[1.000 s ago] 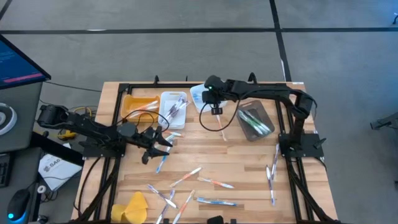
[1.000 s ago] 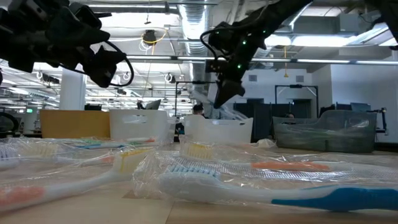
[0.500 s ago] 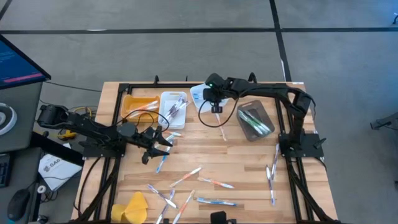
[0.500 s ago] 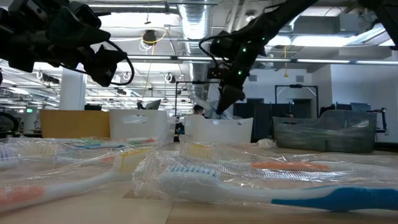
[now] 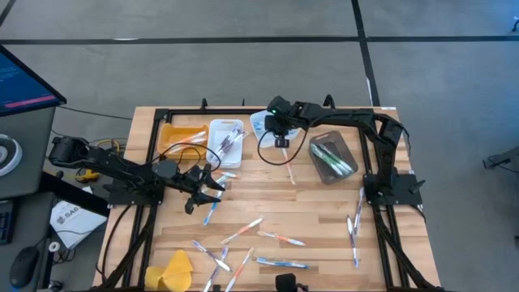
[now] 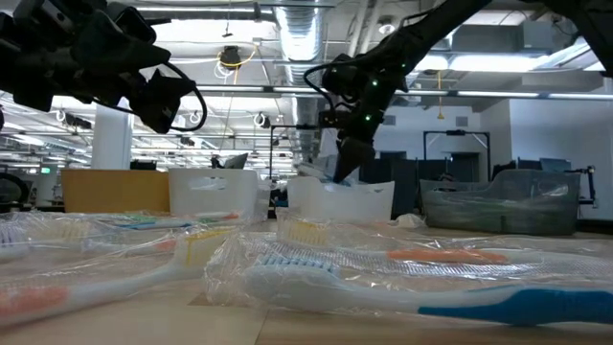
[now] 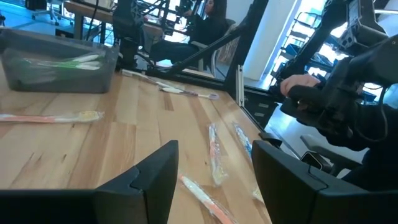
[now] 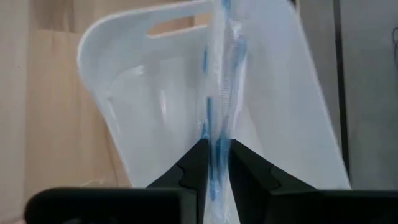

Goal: Pick & Place Toothbrushes
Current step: Put the blue toothbrush into the right white bin, then put the orange toothbrush into the yellow bin

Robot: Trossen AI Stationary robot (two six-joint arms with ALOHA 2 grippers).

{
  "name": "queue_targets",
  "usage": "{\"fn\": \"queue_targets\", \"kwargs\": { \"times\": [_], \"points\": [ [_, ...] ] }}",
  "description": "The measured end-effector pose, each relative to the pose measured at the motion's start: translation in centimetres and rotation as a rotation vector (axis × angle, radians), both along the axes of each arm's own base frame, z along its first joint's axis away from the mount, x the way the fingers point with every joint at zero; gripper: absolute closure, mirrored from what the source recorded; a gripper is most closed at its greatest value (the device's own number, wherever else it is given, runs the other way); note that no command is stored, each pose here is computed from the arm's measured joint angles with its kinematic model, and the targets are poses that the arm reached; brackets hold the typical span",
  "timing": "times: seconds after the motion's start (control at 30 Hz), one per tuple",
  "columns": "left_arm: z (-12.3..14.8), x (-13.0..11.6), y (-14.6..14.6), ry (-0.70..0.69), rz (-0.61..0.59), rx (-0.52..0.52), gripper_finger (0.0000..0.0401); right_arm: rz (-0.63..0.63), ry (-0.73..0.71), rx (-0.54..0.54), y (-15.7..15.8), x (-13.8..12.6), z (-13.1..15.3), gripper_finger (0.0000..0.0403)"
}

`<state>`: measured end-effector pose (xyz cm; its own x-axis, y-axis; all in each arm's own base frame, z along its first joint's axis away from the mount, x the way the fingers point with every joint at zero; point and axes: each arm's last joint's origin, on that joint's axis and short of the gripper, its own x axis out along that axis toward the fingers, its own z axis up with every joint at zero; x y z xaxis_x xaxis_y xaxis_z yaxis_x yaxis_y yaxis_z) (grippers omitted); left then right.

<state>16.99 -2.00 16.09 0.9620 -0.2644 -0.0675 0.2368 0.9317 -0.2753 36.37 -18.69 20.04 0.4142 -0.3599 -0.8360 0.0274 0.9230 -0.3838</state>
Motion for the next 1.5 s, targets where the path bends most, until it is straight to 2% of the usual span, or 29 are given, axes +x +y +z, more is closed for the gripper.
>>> {"fn": "queue_targets", "kwargs": {
  "times": [0.3, 0.47, 0.63, 0.8, 0.97, 1.13, 1.3, 1.5],
  "points": [
    [0.0, 0.0, 0.0, 0.000, 0.000, 0.000, 0.0204, -0.026, 0.012, 0.023, 0.0, -0.2, -0.1, 0.0316],
    [0.0, 0.0, 0.0, 0.000, 0.000, 0.000, 0.0204, -0.037, 0.008, 0.028, 0.0, -0.2, -0.1, 0.0257],
    [0.0, 0.0, 0.0, 0.000, 0.000, 0.000, 0.0204, -0.121, 0.016, -0.014, -0.1, 0.0, 1.2, 0.0191],
    [0.0, 0.0, 0.0, 0.002, 0.000, 0.001, 0.0204, -0.104, 0.068, 0.012, 1.4, 0.6, 2.7, 0.0157],
    [0.0, 0.0, 0.0, 0.003, 0.000, 0.001, 0.0204, -0.105, 0.174, 0.096, 4.8, 0.8, 4.1, 0.0153],
    [0.0, 0.0, 0.0, 0.002, 0.000, 0.000, 0.0204, -0.092, 0.308, 0.165, 9.7, 0.7, 4.4, 0.0153],
    [0.0, 0.0, 0.0, 0.000, -0.001, 0.009, 0.0204, -0.025, 0.406, 0.222, 15.8, 0.5, 4.2, 0.0153],
    [0.0, 0.0, 0.0, -0.006, -0.002, 0.030, 0.0204, 0.092, 0.406, 0.245, 24.5, 0.1, 4.2, 0.0153]
  ]
}}
